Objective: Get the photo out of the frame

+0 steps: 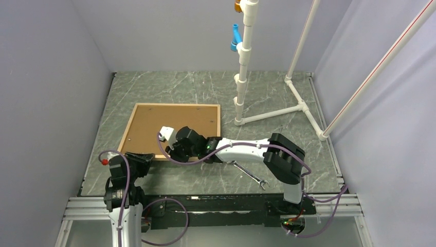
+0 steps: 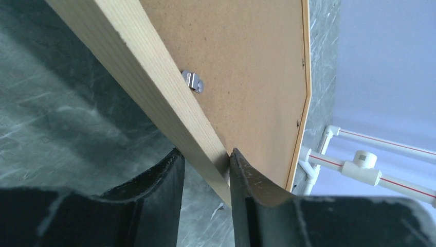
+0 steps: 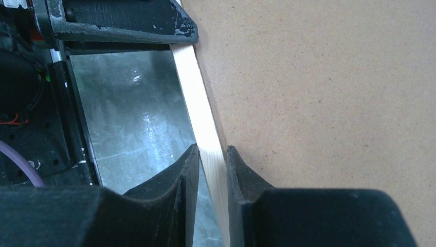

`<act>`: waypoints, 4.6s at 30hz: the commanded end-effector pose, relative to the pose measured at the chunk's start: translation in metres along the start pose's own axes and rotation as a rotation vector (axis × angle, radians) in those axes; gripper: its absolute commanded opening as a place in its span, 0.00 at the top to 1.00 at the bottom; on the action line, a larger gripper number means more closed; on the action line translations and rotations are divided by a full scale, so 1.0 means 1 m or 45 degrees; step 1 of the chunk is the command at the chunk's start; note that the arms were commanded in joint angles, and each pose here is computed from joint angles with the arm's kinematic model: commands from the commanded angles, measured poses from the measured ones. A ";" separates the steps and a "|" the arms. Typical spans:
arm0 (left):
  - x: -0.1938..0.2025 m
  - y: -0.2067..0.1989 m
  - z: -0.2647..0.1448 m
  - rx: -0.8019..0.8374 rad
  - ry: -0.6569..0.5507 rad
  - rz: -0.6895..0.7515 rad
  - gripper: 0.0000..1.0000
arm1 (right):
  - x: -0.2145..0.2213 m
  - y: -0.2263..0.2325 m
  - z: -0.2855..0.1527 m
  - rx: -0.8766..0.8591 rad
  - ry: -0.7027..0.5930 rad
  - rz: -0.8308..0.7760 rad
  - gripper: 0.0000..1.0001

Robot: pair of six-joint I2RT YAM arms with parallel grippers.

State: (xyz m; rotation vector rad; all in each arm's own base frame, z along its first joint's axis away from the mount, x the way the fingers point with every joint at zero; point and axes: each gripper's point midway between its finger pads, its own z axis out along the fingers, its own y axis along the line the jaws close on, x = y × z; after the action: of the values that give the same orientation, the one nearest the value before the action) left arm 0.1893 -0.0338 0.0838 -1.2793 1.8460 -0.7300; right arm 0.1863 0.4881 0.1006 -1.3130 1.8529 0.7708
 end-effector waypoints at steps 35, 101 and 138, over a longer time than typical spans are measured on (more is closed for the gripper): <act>-0.046 -0.054 -0.077 -0.001 -0.267 0.083 1.00 | -0.015 -0.008 -0.086 1.042 0.256 -0.909 0.28; -0.139 -0.195 -0.218 0.075 -0.739 0.803 0.10 | -0.167 -0.060 -0.143 0.261 0.166 -0.365 1.00; -0.131 -0.191 -0.212 0.099 -0.691 0.783 0.10 | -0.259 -0.115 -0.176 0.095 -0.391 0.641 1.00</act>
State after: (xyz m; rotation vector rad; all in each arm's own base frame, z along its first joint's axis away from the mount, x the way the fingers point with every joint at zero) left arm 0.1382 0.0351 0.3770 -0.7054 1.6311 -0.0750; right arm 0.3255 0.4087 0.3205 -0.7573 2.1829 0.7229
